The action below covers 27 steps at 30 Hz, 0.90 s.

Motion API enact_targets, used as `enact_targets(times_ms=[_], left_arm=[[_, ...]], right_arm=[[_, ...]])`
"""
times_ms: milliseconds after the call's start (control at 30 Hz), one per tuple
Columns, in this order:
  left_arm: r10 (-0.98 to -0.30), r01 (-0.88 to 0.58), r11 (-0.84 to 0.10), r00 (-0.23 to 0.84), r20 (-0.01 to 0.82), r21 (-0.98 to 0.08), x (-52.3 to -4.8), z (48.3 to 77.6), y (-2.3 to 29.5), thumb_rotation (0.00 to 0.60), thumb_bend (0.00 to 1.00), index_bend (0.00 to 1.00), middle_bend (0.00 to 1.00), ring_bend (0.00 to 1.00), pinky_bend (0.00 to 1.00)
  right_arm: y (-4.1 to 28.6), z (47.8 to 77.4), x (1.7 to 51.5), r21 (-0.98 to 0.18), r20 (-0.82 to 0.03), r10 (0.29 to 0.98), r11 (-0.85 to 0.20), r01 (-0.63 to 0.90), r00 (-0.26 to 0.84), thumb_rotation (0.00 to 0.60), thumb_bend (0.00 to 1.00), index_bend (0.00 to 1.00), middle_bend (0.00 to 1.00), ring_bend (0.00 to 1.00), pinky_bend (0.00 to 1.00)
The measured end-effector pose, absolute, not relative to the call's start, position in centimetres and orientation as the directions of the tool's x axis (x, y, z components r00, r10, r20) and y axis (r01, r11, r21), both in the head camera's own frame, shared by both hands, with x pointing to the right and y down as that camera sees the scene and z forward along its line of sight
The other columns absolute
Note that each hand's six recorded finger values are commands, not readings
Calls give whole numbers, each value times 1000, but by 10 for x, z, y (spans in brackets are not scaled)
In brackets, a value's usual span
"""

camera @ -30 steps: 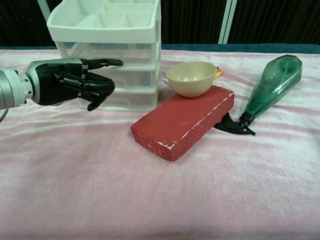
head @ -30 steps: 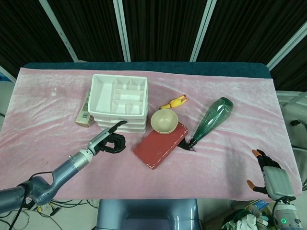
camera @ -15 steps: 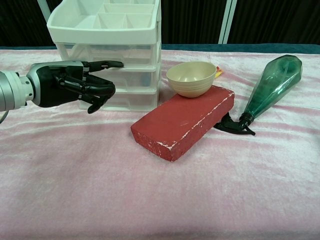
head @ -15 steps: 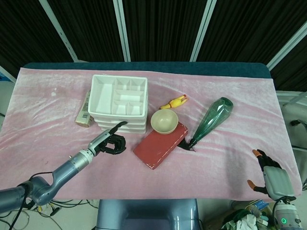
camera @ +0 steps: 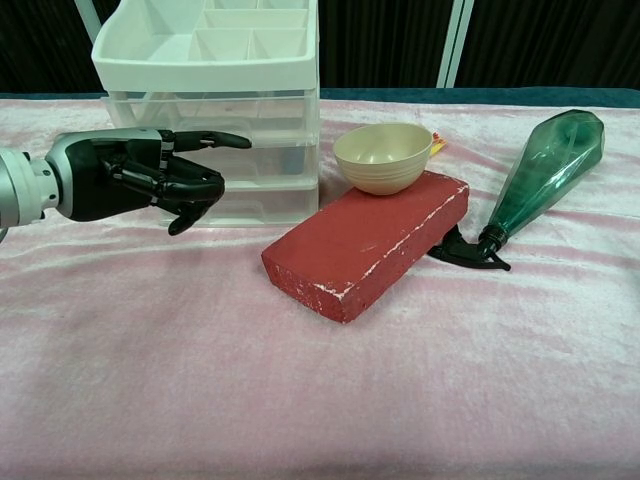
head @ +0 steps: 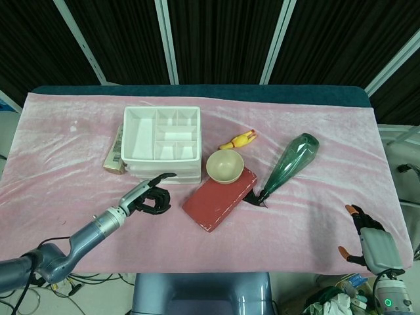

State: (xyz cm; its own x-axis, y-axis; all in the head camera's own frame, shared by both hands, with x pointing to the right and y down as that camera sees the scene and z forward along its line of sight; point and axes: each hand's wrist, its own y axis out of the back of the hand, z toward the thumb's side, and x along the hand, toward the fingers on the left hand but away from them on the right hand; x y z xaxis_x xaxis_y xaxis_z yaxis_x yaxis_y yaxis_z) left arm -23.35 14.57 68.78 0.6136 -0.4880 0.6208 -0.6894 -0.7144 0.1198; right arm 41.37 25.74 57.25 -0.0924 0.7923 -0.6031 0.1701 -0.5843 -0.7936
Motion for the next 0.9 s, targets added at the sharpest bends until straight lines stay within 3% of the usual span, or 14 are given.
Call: enact_targets(times_ms=[900], left_arm=[[-447, -617, -781, 664, 599, 101, -232, 675, 169, 600, 349, 118, 632, 598, 680]], right_arm=[[258, 573, 413, -793, -604, 792, -586, 167, -93, 600, 174, 94, 66, 148, 190]])
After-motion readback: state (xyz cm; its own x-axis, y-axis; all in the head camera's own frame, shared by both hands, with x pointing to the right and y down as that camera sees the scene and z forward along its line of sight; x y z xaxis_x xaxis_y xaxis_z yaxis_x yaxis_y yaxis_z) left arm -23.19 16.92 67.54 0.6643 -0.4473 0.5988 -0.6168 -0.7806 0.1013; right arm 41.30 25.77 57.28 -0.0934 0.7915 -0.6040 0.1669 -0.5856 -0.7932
